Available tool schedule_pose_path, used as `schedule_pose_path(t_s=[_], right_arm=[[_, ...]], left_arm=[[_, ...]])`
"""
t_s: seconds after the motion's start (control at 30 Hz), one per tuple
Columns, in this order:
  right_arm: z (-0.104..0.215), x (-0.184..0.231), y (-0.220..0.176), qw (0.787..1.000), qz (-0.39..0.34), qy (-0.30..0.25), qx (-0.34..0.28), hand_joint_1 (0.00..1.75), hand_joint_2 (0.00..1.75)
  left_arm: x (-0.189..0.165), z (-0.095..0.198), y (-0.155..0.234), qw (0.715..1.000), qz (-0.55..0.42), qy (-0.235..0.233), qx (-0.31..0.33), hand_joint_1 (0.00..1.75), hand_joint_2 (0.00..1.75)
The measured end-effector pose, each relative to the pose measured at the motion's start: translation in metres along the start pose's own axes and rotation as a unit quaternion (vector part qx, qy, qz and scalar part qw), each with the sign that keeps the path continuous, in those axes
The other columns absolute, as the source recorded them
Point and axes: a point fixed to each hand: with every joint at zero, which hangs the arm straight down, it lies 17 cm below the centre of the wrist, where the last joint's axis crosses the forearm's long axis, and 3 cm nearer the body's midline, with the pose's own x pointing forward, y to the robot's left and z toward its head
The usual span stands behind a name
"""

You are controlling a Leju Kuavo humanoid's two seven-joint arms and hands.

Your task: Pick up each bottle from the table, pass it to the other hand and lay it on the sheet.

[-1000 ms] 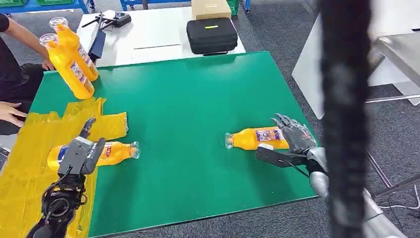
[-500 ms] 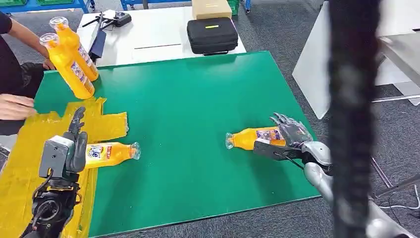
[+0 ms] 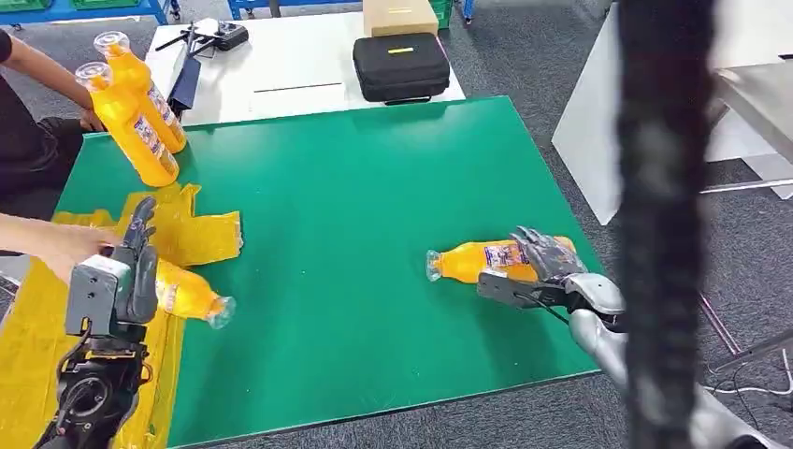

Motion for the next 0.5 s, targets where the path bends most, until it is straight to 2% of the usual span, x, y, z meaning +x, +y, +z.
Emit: schedule_pose_path(t_s=[0.13, 0.4, 0.47, 0.5], right_arm=[[-0.001, -0.014, 0.014, 1.000, 0.018, 0.012, 0.015, 0.00, 1.75], [-0.005, -0.083, 0.019, 0.991, 0.097, 0.083, 0.030, 0.00, 1.75], [-0.002, -0.098, 0.028, 0.988, 0.105, 0.098, 0.047, 1.75, 1.75], [-0.001, -0.106, 0.032, 0.987, 0.108, 0.107, 0.057, 1.75, 1.75]], left_arm=[[0.011, -0.003, 0.000, 1.000, 0.005, -0.012, 0.004, 0.00, 0.00], [0.022, -0.002, 0.000, 1.000, 0.022, -0.019, 0.011, 0.00, 0.00], [0.024, -0.002, 0.001, 0.999, 0.030, -0.018, 0.012, 0.00, 0.00], [0.024, -0.002, 0.000, 0.999, 0.033, -0.017, 0.012, 0.00, 0.00]])
